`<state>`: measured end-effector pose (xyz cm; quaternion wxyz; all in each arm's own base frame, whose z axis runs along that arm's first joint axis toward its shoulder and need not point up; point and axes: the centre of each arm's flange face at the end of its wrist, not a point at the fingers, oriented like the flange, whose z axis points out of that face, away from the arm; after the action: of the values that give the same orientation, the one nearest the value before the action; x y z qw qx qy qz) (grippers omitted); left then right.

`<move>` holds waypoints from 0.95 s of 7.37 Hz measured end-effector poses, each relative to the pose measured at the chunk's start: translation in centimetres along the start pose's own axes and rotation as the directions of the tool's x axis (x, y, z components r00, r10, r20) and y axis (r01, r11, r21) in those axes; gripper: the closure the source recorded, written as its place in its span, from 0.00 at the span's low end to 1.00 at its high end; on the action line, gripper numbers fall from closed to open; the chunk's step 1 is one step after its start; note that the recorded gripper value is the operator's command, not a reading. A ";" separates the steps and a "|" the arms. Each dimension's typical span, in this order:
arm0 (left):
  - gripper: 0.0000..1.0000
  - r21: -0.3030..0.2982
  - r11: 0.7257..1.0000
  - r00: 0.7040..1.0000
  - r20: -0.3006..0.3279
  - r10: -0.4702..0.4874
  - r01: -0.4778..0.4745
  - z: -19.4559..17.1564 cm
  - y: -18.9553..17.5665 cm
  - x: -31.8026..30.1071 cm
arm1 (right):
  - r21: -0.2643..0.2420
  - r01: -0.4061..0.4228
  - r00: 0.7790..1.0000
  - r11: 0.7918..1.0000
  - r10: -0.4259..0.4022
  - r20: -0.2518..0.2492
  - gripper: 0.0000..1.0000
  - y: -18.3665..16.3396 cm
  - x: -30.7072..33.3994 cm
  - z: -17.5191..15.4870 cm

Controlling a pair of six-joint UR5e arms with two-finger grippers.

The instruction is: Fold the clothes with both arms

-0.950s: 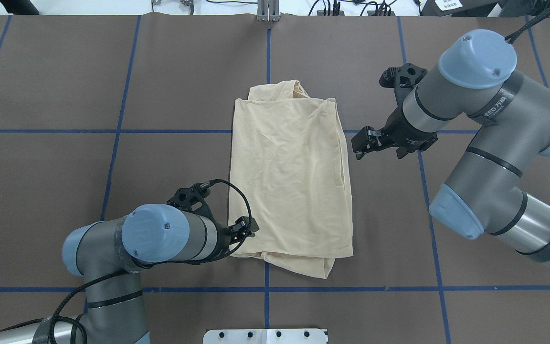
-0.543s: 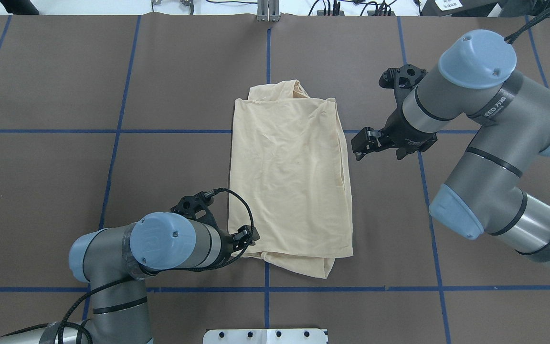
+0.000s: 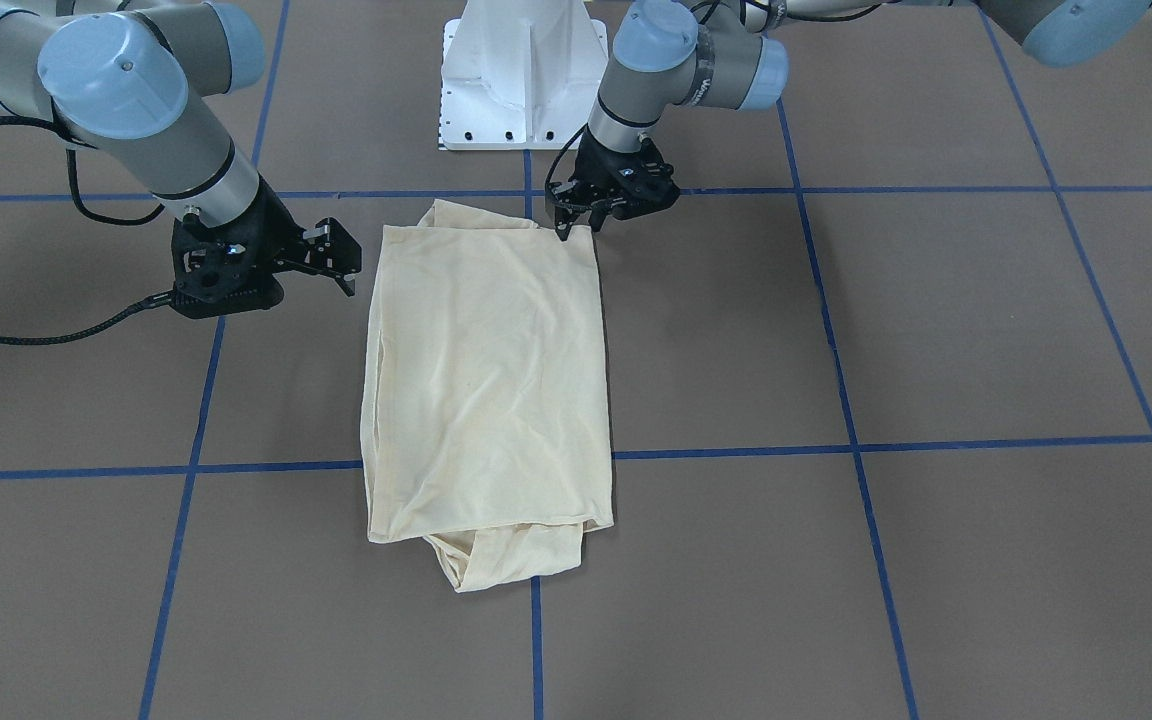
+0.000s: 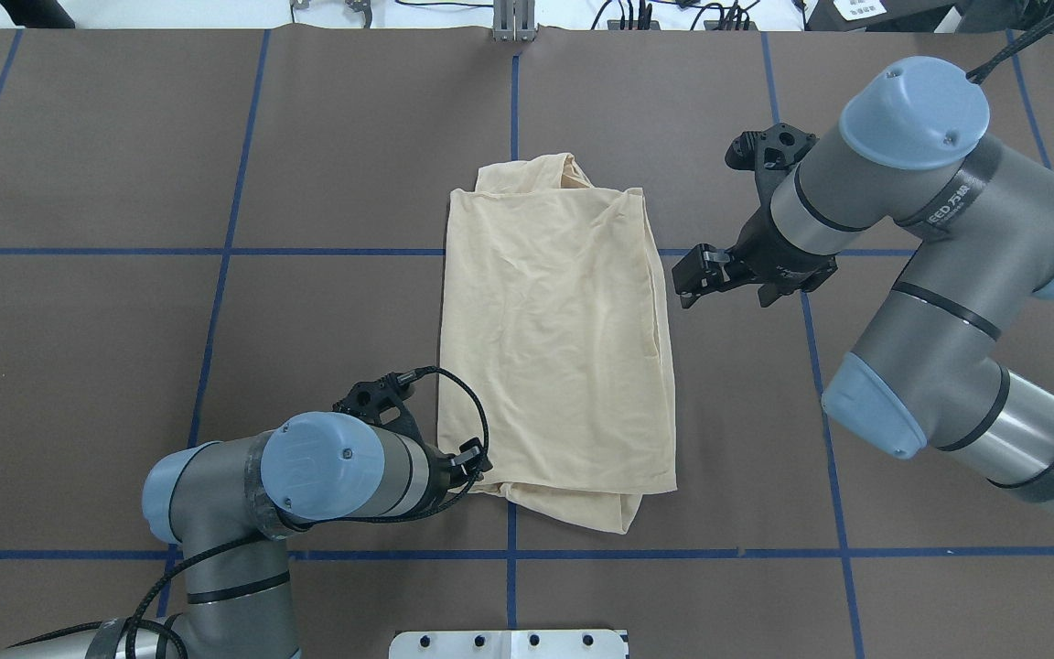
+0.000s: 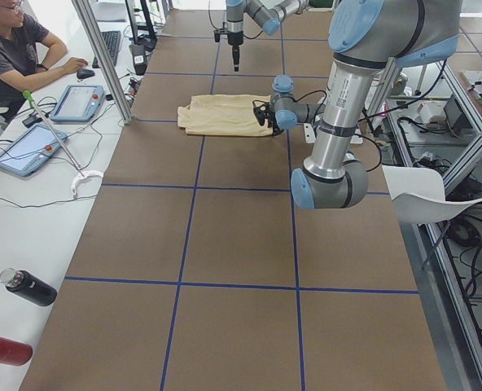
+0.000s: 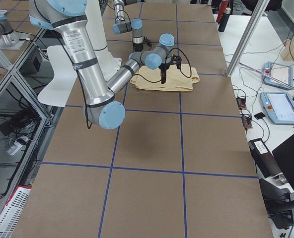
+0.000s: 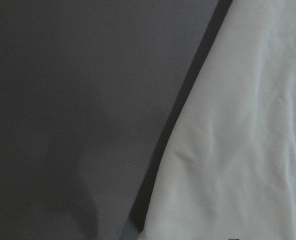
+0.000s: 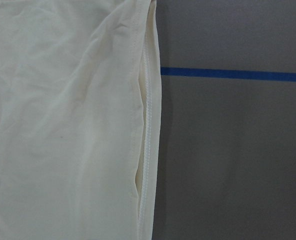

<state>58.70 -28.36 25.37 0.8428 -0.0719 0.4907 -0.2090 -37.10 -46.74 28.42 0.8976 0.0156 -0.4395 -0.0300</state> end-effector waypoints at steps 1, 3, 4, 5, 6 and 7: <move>0.66 0.000 1.000 1.000 -0.002 0.000 0.000 0.0 0.0 0.1 | 0.001 -0.001 1.000 1.000 0.001 -0.001 0.00 0.0 0.0 0.0; 0.66 0.000 1.000 1.000 -0.004 0.001 -0.001 -0.1 0.1 0.3 | 0.001 -0.001 1.000 1.000 0.001 -0.002 0.00 0.0 0.1 0.0; 0.64 0.000 1.000 1.000 -0.003 0.001 -0.001 0.0 0.1 0.3 | 0.002 -0.002 1.000 1.000 0.002 -0.003 0.00 0.0 0.1 0.1; 0.64 0.001 1.000 1.000 -0.002 0.000 0.000 0.0 0.1 0.3 | 0.002 -0.003 1.000 1.000 0.003 -0.006 0.00 -0.1 0.2 0.1; 0.76 0.004 1.000 1.000 0.000 -0.001 0.001 0.2 -0.1 0.2 | 0.003 -0.003 1.000 1.000 0.003 -0.007 0.00 -0.1 0.2 0.2; 1.00 0.006 1.000 1.000 0.003 -0.002 0.002 0.3 -0.2 0.1 | 0.003 -0.003 1.000 1.000 0.003 -0.008 0.00 -0.1 0.2 0.2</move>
<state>58.98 -28.64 25.48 0.8436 -0.0700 0.4886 -0.2113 -37.13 -46.83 28.75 0.8994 0.0162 -0.4359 -0.0280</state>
